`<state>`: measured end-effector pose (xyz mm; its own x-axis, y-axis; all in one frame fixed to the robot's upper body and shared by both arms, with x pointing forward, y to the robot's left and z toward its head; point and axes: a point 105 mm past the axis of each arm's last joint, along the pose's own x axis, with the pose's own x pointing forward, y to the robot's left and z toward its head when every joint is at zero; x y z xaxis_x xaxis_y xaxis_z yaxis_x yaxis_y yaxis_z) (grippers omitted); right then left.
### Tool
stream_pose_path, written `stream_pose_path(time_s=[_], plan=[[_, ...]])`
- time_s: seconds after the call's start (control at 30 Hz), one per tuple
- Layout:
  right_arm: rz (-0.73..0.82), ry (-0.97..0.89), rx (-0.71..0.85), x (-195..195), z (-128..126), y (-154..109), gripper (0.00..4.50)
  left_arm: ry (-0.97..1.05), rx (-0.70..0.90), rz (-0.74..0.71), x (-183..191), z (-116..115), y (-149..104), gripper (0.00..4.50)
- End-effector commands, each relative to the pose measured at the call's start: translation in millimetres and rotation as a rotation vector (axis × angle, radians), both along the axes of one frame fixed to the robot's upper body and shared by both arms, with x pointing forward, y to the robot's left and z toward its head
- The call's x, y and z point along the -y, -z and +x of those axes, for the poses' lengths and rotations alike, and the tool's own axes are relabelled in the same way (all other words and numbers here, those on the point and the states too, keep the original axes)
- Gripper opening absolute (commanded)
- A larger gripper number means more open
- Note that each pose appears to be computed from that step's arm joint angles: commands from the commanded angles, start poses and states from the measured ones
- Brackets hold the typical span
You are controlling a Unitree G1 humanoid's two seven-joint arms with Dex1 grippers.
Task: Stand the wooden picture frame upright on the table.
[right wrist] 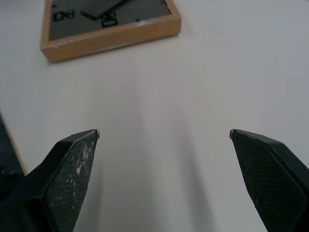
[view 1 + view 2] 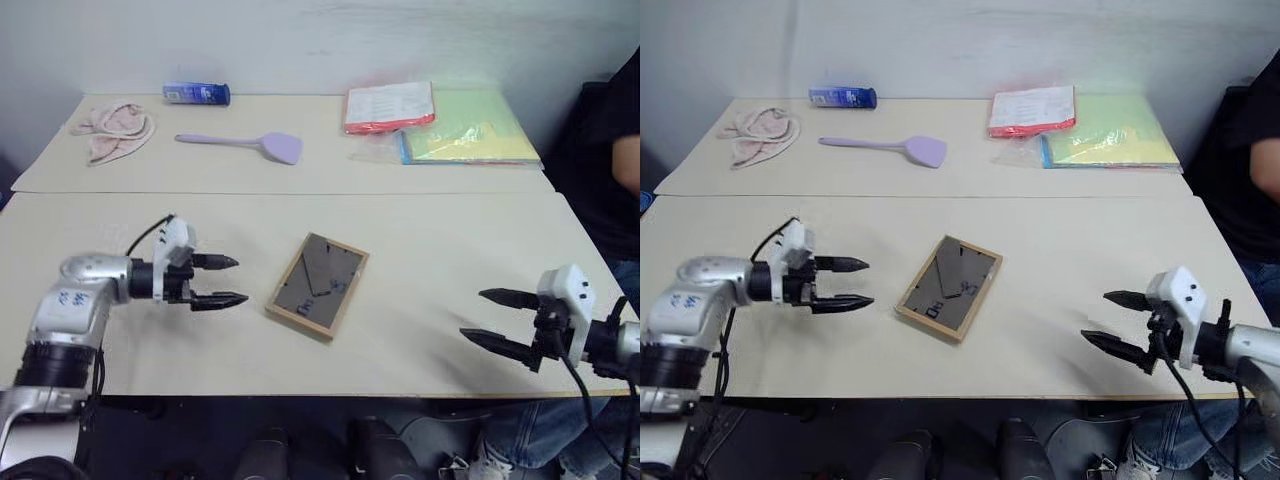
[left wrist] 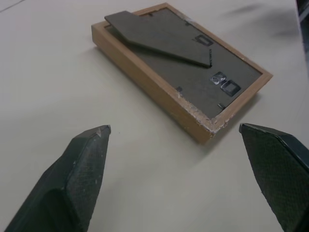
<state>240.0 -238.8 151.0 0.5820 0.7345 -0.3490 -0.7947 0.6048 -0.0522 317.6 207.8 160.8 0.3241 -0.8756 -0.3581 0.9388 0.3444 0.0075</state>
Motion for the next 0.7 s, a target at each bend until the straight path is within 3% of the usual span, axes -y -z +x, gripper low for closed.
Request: stream_pose_path(time_s=[0.03, 0.37, 0.47, 0.7], plan=[[0.002, -0.002, 0.029, 3.2, 0.0, -9.9, 4.45, 0.042, 0.018, 0.034, -3.3, 1.1, -7.3, 4.5], [-0.034, 0.031, 0.07, -8.9, 12.6, -3.4, 4.45, -0.024, 0.069, 0.057, 5.8, 22.2, -0.5, 4.5], [-0.062, -0.016, 0.091, -25.4, 27.8, -3.3, 3.89, 0.004, 0.139, 0.161, 19.1, 35.0, 13.2, 3.94], [-0.123, -0.122, 0.143, -67.3, 64.0, 3.2, 1.53, 0.145, 0.19, 0.221, 65.1, 40.9, 37.7, 1.82]])
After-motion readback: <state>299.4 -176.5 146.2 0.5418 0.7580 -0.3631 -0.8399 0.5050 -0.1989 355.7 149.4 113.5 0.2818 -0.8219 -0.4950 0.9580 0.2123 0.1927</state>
